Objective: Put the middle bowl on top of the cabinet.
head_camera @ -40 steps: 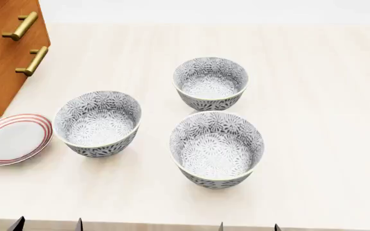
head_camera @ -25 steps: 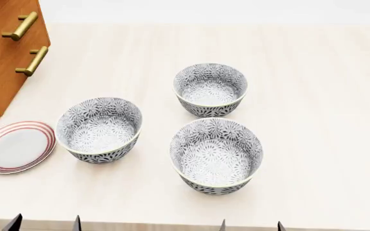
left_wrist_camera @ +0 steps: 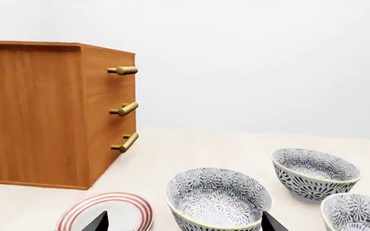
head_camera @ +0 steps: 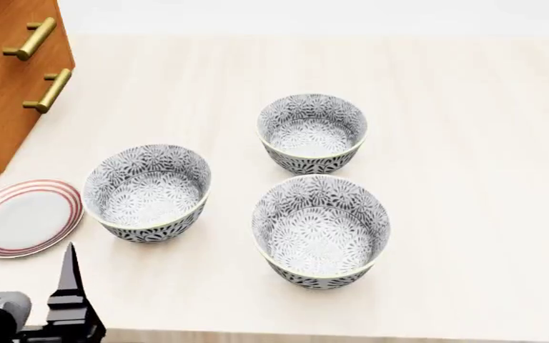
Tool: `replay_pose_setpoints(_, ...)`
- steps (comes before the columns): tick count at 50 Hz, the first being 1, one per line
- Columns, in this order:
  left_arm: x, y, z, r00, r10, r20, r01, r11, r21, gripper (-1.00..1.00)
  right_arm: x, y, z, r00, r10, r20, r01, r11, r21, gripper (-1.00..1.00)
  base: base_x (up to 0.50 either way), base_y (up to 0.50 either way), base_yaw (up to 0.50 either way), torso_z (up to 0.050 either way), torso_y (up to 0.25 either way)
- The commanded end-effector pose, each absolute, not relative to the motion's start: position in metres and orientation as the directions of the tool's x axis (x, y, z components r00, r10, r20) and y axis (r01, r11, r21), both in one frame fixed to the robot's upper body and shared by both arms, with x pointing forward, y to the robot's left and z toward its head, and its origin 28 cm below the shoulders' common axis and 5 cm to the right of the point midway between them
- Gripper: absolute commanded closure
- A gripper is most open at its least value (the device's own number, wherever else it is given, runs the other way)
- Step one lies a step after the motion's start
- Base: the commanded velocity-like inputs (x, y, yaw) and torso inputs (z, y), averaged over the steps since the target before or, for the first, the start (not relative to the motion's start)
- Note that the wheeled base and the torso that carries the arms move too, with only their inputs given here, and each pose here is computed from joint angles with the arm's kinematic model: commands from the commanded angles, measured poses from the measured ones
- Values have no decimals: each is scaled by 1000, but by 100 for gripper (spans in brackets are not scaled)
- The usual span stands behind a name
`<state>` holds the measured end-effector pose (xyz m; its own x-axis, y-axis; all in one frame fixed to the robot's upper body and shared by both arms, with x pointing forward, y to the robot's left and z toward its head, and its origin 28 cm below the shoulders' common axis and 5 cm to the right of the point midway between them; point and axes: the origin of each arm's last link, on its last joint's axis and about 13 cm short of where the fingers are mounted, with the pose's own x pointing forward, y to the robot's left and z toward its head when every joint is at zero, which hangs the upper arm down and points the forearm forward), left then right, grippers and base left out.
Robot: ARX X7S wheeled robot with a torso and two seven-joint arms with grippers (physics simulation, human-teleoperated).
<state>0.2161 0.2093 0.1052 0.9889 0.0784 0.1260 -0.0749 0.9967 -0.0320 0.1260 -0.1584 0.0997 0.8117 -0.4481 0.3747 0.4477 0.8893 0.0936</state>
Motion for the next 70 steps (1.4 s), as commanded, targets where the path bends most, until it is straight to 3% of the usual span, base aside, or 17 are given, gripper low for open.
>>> replay_pose_setpoints(1, 212, 217, 128, 969, 156, 193, -153, 988, -31, -100, 58, -187, 143, 584, -593, 555, 648, 752, 121, -100, 0, 0, 0, 0, 0)
replay_pose_setpoints(16, 217, 225, 128, 965, 158, 207, -153, 987, -41, -100, 73, -170, 143, 611, -567, 553, 639, 765, 79, -100, 0, 416, 0, 0, 0)
replay_pose_setpoints(39, 219, 224, 126, 968, 158, 197, -154, 987, -38, -100, 76, -172, 142, 620, -572, 538, 643, 763, 70, -100, 0, 500, 0, 0, 0)
replay_pose_setpoints(50, 219, 224, 127, 968, 159, 192, -154, 987, -43, -100, 74, -173, 143, 623, -573, 533, 644, 762, 67, -100, 27, 0, 0, 0, 0)
replay_pose_setpoints(70, 218, 224, 128, 969, 158, 189, -153, 987, -42, -100, 70, -173, 144, 611, -580, 540, 650, 756, 76, -100, 499, 0, 0, 0, 0)
